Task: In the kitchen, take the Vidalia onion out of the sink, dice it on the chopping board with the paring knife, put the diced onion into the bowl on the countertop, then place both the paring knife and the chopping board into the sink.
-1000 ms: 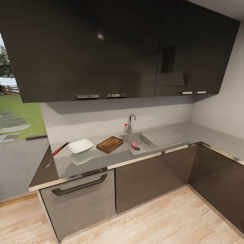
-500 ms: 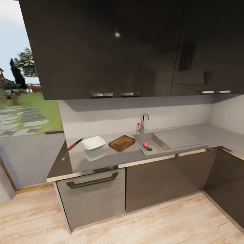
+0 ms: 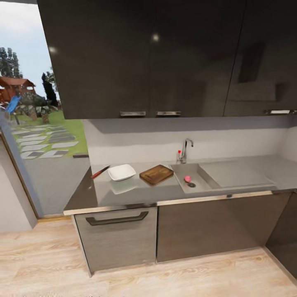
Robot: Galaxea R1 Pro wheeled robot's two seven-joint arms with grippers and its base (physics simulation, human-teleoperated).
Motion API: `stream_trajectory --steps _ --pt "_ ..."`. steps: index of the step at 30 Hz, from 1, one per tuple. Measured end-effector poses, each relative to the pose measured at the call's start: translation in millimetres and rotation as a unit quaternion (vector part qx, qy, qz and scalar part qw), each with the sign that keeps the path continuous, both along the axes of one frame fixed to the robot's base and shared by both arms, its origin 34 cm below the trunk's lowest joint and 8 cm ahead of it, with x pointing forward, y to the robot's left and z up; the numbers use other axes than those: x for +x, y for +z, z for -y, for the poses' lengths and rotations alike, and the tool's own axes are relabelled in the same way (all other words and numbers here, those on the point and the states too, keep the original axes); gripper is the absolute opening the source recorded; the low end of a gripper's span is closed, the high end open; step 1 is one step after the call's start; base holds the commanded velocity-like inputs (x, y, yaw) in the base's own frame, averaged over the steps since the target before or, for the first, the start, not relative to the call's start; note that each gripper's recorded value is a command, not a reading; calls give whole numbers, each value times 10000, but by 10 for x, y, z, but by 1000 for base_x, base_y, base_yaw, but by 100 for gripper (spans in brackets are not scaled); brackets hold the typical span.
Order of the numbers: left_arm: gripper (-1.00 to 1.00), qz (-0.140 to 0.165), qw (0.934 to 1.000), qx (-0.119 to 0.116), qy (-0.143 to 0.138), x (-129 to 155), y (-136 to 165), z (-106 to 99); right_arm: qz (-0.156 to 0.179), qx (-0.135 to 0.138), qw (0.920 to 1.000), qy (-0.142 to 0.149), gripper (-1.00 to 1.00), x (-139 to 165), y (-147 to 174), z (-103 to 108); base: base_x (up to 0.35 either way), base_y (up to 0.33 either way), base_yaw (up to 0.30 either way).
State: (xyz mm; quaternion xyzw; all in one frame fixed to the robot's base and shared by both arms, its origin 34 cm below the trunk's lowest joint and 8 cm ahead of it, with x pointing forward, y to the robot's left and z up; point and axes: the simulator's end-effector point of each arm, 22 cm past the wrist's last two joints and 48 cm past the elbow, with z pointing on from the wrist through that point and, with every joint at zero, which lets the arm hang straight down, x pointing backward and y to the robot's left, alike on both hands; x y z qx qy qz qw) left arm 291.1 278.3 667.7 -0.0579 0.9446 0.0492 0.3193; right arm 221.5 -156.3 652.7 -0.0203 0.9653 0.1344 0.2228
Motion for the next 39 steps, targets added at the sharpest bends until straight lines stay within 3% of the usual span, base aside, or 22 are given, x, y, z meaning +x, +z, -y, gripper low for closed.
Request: stream_trajectory --steps 11,14,20,30,39 --pt "100 -26 9999 -5 105 -19 -10 -31 -39 11 10000 45 100 -31 -7 -16 115 -296 258" --pt "100 -38 9996 -21 286 -39 -15 -83 -38 39 9997 257 100 -62 -2 -93 12 -120 258" --pt "100 -61 9993 -29 376 -62 -24 -110 -43 56 9983 575 100 -119 2 -196 3 -27 258" --pt "100 -110 9992 -33 383 -98 -42 -109 -79 61 9981 613 100 -150 -5 -203 0 -1 246" --pt "100 -116 9992 -34 382 -102 -44 -108 -84 73 9981 613 100 -156 -4 -205 21 -61 24"
